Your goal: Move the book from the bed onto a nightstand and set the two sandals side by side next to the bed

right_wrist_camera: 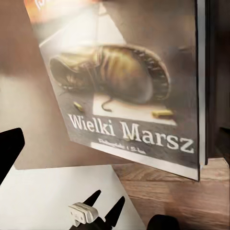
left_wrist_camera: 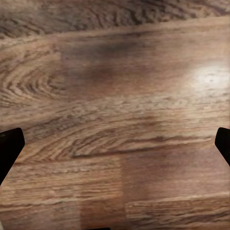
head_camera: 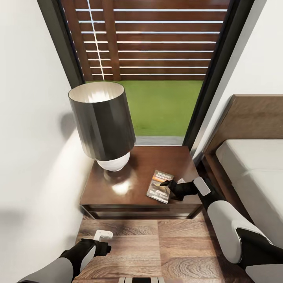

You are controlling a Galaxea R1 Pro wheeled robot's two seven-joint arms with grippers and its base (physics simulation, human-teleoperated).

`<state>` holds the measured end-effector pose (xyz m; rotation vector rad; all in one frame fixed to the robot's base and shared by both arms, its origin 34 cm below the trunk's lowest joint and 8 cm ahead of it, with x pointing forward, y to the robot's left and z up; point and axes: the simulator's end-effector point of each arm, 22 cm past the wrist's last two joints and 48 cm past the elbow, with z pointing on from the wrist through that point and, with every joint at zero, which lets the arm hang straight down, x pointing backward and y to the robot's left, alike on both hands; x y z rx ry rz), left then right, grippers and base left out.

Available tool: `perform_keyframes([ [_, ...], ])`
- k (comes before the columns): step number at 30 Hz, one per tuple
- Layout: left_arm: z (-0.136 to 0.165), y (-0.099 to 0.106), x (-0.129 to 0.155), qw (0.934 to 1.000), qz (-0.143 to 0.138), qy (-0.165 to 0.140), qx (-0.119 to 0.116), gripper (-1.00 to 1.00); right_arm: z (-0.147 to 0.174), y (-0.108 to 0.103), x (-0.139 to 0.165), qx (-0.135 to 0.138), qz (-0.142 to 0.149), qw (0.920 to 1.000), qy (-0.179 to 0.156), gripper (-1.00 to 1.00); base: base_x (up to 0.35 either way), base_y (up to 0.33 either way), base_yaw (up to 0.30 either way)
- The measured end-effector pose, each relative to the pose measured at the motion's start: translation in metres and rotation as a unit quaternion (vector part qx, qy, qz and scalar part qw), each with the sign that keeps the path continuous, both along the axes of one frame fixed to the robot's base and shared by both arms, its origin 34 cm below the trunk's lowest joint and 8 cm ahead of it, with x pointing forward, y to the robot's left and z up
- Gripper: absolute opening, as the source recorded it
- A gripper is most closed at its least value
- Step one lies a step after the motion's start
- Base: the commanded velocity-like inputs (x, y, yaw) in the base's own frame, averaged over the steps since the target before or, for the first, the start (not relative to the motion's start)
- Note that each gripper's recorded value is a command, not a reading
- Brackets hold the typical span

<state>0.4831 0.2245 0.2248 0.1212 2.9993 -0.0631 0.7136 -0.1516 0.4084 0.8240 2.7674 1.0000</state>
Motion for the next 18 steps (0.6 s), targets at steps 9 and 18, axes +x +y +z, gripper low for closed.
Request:
perform_keyframes([
  [9, 0.0000, -0.0003, 0.0000, 1.0000, 0.000, 0.000, 0.000, 1.00, -0.0001, 0.0000, -0.0001, 0.000, 0.000, 1.0000, 0.000, 1.00, 0.000, 0.000, 0.000],
  [18, 0.0000, -0.0006, 0.0000, 1.0000, -0.001, 0.000, 0.000, 1.00, -0.0001, 0.0000, -0.0001, 0.000, 0.000, 1.0000, 0.000, 1.00, 0.000, 0.000, 0.000],
])
